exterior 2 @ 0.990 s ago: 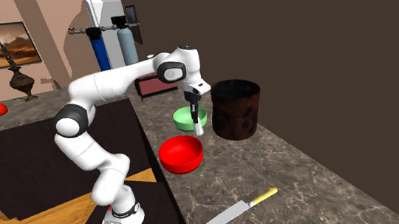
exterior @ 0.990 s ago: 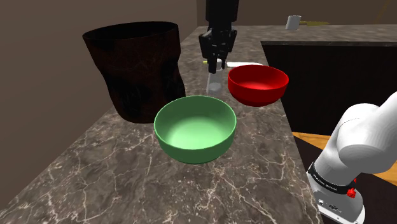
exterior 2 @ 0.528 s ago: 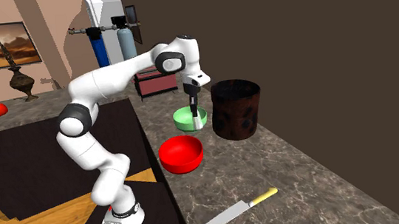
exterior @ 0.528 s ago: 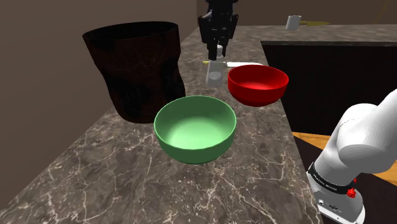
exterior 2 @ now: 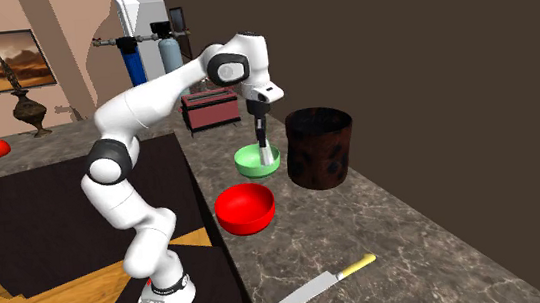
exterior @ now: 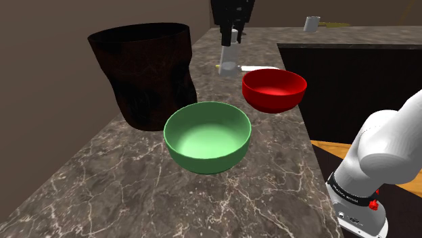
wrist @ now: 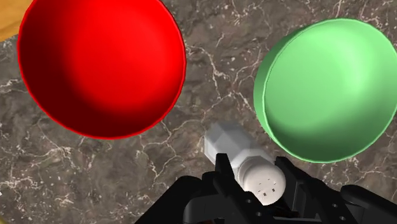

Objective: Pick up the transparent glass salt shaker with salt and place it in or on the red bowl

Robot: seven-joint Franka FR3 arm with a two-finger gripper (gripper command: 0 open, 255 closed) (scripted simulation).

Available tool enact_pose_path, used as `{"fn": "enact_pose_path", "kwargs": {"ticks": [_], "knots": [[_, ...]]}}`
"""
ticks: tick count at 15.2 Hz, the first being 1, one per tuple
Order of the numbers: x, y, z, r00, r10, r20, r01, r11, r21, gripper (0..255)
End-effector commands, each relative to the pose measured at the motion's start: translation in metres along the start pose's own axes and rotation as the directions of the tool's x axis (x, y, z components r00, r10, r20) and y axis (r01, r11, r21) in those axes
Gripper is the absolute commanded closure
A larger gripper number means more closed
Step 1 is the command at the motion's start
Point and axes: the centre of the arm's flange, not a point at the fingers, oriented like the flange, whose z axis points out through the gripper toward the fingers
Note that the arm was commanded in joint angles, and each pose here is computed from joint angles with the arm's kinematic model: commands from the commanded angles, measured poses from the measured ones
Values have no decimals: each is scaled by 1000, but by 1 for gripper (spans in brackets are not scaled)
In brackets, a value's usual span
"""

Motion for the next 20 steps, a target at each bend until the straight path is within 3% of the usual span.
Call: {"fn": "enact_pose_path", "kwargs": {"ticks": [1, 17, 20], "knots": [[1, 0, -11, 1000, 0, 0, 0, 1000, 0, 255], [-80, 167, -66, 1000, 0, 0, 0, 1000, 0, 255], [-80, 168, -50, 1000, 0, 0, 0, 1000, 0, 255]]}}
